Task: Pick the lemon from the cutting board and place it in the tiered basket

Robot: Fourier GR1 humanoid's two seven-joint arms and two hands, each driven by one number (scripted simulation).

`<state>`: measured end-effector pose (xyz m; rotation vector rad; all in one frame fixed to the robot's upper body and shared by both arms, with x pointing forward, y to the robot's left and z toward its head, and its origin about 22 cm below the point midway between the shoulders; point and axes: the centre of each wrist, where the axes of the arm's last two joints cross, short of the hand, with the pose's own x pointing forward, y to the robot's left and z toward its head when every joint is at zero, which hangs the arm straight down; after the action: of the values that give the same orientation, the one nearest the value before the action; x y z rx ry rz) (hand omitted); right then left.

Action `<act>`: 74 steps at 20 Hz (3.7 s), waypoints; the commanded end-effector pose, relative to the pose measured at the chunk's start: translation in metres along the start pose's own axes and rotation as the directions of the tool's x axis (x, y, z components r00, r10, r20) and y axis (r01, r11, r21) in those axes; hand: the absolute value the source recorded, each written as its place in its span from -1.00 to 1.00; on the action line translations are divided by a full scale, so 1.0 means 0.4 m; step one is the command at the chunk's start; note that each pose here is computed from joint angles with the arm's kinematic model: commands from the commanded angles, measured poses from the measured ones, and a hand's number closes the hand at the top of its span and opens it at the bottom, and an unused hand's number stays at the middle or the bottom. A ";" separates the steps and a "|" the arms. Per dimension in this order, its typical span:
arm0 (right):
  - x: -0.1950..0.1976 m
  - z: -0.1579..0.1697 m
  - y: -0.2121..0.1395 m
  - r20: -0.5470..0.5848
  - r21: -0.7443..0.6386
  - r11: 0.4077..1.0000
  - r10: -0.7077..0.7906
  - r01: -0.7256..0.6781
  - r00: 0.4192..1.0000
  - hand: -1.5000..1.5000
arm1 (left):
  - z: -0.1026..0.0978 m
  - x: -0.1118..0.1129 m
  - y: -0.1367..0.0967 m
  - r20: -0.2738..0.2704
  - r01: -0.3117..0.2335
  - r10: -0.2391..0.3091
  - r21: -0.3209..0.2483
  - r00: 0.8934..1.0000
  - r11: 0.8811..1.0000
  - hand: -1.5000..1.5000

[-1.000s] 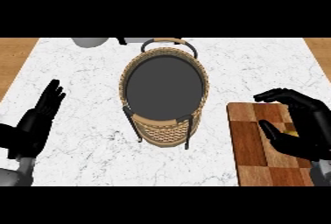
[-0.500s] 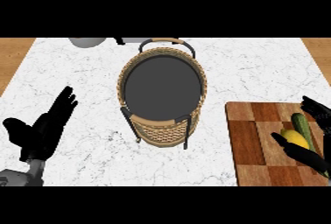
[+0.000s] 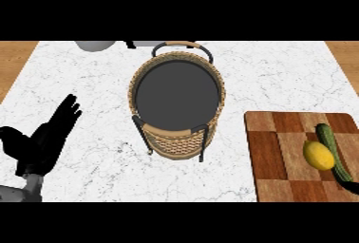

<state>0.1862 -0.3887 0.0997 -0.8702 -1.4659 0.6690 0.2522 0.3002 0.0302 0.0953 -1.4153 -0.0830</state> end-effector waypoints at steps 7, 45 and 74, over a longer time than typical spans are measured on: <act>0.196 0.040 -0.046 -0.104 0.419 0.878 0.297 -0.229 0.949 -1.00 | 0.031 0.003 0.012 0.005 -0.012 0.012 -0.025 1.000 1.000 0.00; -0.013 -0.076 0.258 -0.220 0.475 0.814 0.479 -0.335 0.850 1.00 | -0.023 0.012 -0.017 0.004 0.011 -0.011 -0.012 1.000 1.000 0.00; 0.109 -0.128 0.051 0.390 -0.081 0.995 -0.014 0.050 0.920 1.00 | -0.005 0.003 0.006 -0.006 0.000 0.000 0.007 1.000 1.000 0.00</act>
<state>0.2462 -0.3592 0.0757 -0.9069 -1.7014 0.8841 0.2565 0.2962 0.0354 0.0913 -1.4109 -0.0759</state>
